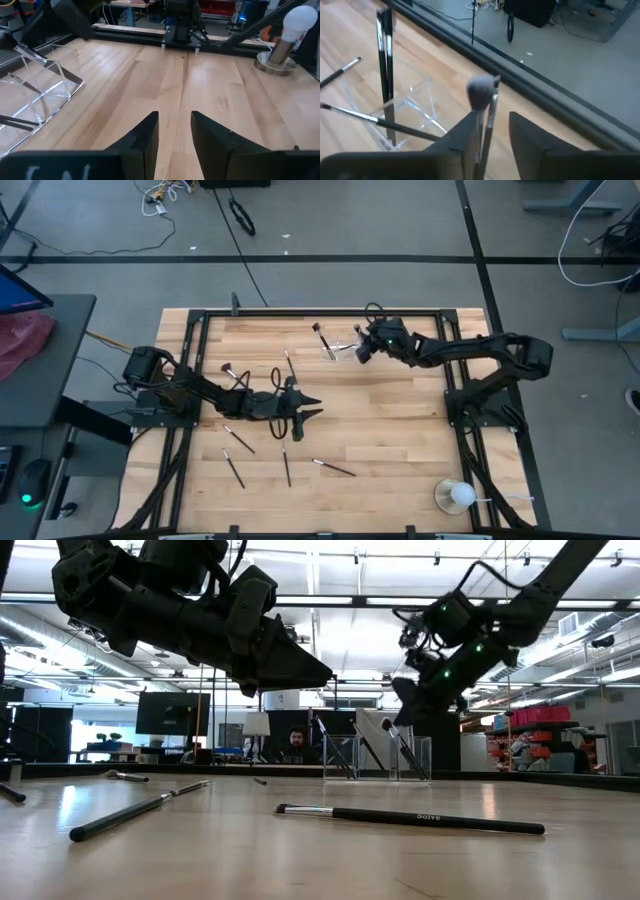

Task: Put items in baskets/containers
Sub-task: Put the black eyeshadow brush into the transparent organizer

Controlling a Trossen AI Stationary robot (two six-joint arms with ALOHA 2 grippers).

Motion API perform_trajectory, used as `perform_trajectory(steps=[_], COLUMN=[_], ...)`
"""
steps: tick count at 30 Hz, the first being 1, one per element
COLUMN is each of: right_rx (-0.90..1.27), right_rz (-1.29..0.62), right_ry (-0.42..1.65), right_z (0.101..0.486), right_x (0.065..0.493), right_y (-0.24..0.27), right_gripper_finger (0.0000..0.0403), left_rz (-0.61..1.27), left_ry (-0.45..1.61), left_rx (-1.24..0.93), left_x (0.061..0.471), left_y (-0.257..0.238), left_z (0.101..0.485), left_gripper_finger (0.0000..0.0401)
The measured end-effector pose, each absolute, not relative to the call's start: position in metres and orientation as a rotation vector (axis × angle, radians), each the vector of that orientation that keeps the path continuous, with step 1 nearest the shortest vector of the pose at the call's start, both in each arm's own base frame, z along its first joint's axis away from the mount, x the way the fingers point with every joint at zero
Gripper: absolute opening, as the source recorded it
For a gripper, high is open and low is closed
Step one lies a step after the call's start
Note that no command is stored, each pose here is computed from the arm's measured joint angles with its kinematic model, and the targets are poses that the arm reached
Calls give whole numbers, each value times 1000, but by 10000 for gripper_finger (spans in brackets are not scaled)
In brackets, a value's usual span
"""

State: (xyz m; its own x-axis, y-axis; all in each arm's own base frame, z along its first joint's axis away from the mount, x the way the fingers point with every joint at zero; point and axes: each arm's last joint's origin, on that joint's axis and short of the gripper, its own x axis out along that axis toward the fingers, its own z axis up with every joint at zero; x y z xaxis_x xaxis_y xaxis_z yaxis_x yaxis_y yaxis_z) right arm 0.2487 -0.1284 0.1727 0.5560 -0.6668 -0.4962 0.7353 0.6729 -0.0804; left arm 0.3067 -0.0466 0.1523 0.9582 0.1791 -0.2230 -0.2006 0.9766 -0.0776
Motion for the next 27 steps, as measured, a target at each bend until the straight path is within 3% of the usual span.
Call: perform_trajectory(steps=[8,14,19,27], right_rx=[104,56,-6,69], right_rz=[-715,-349,-94,46], right_ry=[356,316,383,473], right_z=[227,238,214,150], right_x=[244,256,261,268], right_y=[-92,-8,72,140], right_gripper_finger=[149,129,105,95], left_rz=[193,185,185,177], left_ry=[216,212,197,166], left_rx=[-105,-93,-93,-103], left_x=[307,307,307,307], left_y=[-47,-49,-48,-50], left_z=[152,153,154,157], left_gripper_finger=[119,119,119,119])
